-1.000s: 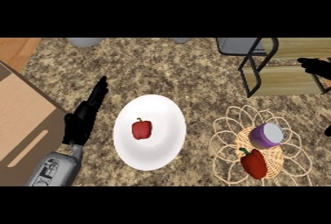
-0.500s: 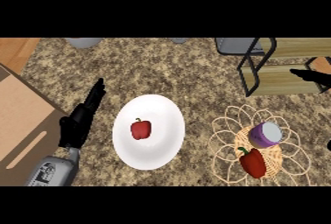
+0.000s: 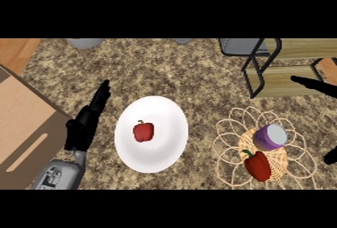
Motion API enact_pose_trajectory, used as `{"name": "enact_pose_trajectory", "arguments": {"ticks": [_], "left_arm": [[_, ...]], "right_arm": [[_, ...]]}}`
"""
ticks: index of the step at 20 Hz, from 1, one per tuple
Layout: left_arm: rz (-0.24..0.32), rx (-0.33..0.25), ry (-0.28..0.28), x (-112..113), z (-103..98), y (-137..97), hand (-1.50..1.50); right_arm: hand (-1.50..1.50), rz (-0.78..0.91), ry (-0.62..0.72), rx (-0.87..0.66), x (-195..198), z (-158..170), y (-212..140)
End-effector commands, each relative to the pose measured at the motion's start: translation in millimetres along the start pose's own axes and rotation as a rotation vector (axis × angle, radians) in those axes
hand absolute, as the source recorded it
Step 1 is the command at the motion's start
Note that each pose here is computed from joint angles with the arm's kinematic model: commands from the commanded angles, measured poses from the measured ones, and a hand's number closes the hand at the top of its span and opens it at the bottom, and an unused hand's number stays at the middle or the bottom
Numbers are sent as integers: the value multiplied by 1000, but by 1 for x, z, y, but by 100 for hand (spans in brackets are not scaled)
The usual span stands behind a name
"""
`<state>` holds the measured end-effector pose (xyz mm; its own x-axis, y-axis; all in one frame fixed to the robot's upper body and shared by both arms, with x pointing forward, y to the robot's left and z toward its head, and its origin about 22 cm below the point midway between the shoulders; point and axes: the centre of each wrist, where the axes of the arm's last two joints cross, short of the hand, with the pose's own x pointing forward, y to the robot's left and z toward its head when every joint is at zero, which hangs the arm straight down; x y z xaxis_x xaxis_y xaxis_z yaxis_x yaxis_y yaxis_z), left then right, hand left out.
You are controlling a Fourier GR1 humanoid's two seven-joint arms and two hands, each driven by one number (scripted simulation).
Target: Pick the can from the placemat and place it in the tiered shelf
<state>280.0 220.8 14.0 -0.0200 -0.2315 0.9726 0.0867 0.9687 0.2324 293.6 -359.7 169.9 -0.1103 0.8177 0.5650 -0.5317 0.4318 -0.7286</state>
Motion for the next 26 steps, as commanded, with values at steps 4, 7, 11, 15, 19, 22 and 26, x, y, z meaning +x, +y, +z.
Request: {"name": "enact_pose_trajectory", "arguments": {"ticks": [4,7,11,15,19,22,26], "left_arm": [[4,-1,-4,7,-15,-11,0],[0,1,-9,7,-7,5,0],[2,-1,-6,0,-4,11,0],[6,-6,-7,-8,-10,-2,0],[12,-3,-7,-4,3,-3,0],[-1,6,-14,-4,-17,17,0],[-10,-15,-1,3,-10,-9,0]], "right_arm": [[-150,-6,15,-8,-10,6,13],[-150,-6,20,-9,-3,-6,17],[-150,-1,47,-2,-3,1,27],[-150,-4,78,3,-25,-4,45],[-150,20,81,10,-1,-30,51],[-150,35,89,12,-2,-21,40],[-150,66,101,34,-11,-35,57]]}}
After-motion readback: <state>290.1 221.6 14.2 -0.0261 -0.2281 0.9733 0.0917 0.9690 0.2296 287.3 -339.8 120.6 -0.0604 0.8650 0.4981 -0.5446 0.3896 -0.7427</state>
